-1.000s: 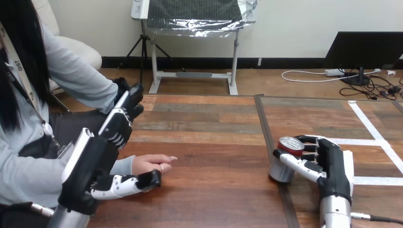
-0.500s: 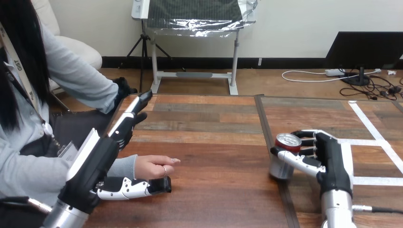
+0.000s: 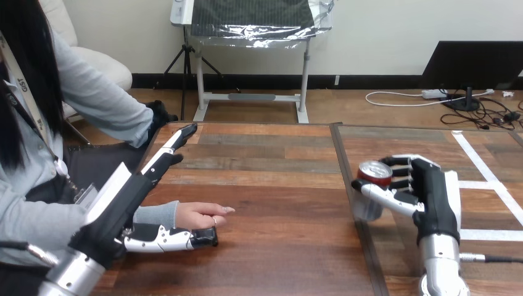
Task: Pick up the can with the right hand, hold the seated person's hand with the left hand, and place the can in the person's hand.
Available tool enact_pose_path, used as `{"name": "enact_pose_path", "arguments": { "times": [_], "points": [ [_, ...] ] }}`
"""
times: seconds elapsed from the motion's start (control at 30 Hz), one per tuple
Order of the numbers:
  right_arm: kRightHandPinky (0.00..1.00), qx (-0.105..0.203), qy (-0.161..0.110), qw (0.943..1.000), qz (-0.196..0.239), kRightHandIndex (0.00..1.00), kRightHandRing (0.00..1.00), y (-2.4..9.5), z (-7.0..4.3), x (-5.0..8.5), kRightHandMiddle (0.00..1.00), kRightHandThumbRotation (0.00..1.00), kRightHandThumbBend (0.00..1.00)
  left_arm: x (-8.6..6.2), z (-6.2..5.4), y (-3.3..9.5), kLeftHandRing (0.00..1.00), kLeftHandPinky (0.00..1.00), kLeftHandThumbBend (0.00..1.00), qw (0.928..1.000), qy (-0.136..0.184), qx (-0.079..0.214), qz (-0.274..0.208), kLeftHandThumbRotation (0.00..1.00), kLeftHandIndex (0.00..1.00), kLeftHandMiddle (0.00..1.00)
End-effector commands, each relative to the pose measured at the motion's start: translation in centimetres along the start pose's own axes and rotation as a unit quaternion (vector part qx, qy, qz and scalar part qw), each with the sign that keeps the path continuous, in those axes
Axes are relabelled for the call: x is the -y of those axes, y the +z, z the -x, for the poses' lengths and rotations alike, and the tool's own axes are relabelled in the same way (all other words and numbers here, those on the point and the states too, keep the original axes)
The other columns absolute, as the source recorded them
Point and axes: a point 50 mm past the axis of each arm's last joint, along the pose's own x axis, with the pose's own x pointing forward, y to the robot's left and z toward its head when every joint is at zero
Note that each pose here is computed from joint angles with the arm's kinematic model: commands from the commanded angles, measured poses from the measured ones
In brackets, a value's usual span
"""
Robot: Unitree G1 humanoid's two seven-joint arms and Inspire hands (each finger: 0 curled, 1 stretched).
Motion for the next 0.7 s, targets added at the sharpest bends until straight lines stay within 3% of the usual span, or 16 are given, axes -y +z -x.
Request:
{"name": "enact_pose_path", "arguments": {
  "times": [0.0,0.27,0.67],
  "points": [
    [0.35,0.129,-0.007,0.9915,-0.015,0.52,0.4,6.2,-3.6,0.3,0.47,0.0,0.74,-2.6,-2.8,1.9,0.96,0.9,1.0,0.9972,0.005,0.042,-0.062,0.36,0.96,0.95],
    [0.35,0.141,-0.003,0.9899,-0.016,0.51,0.4,6.9,-3.9,0.2,0.47,0.0,0.75,-3.7,-3.7,1.7,0.94,0.88,1.0,0.9947,-0.024,0.015,-0.099,0.33,0.95,0.94],
    [0.34,0.163,0.009,0.9863,-0.019,0.51,0.4,7.9,-4.3,0.2,0.47,0.0,0.74,-4.7,-4.9,1.7,0.93,0.87,1.0,0.989,-0.055,0.0,-0.138,0.28,0.93,0.93]
  ]
}}
